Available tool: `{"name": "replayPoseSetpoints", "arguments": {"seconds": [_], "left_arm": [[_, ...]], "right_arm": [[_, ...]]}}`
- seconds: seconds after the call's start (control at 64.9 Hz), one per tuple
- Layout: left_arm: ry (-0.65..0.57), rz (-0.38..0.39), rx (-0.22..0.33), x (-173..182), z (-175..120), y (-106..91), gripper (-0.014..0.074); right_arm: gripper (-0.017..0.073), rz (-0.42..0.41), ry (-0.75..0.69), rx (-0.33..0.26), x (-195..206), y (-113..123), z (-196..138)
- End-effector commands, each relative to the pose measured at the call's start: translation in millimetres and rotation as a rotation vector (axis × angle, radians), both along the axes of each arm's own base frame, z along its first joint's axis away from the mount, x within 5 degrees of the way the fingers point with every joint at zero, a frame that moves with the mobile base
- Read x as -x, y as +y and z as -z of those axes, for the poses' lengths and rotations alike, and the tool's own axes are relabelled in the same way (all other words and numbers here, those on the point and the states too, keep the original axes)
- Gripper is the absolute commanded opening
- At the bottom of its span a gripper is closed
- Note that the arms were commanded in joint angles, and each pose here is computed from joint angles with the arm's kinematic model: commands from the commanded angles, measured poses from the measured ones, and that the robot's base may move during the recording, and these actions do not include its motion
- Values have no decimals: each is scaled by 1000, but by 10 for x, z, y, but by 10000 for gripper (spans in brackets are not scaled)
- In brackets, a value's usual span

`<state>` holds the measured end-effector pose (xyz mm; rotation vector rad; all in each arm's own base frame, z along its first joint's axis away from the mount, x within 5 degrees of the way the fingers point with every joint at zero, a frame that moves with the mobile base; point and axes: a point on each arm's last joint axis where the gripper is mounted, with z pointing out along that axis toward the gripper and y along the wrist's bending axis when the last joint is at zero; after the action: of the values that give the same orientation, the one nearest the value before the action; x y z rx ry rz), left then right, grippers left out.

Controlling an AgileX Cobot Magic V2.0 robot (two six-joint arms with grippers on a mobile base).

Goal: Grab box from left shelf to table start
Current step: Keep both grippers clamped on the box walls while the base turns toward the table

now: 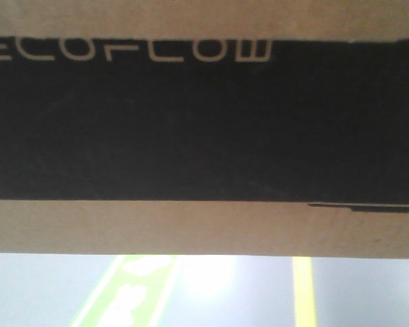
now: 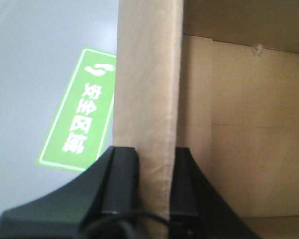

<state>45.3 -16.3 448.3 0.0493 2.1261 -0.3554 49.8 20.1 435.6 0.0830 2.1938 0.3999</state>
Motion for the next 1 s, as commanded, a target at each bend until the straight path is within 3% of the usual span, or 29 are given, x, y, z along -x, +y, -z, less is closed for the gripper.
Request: {"name": "replayPoseSetpoints", "arguments": {"seconds": [0.0,0.986], "left_arm": [[-197,-15,71,11,-246,13,-102],[-197,-15,71,11,-246,13,-102]], "right_arm": [[56,37,29,60,29,-60,-21],[56,37,29,60,29,-60,-21]]}}
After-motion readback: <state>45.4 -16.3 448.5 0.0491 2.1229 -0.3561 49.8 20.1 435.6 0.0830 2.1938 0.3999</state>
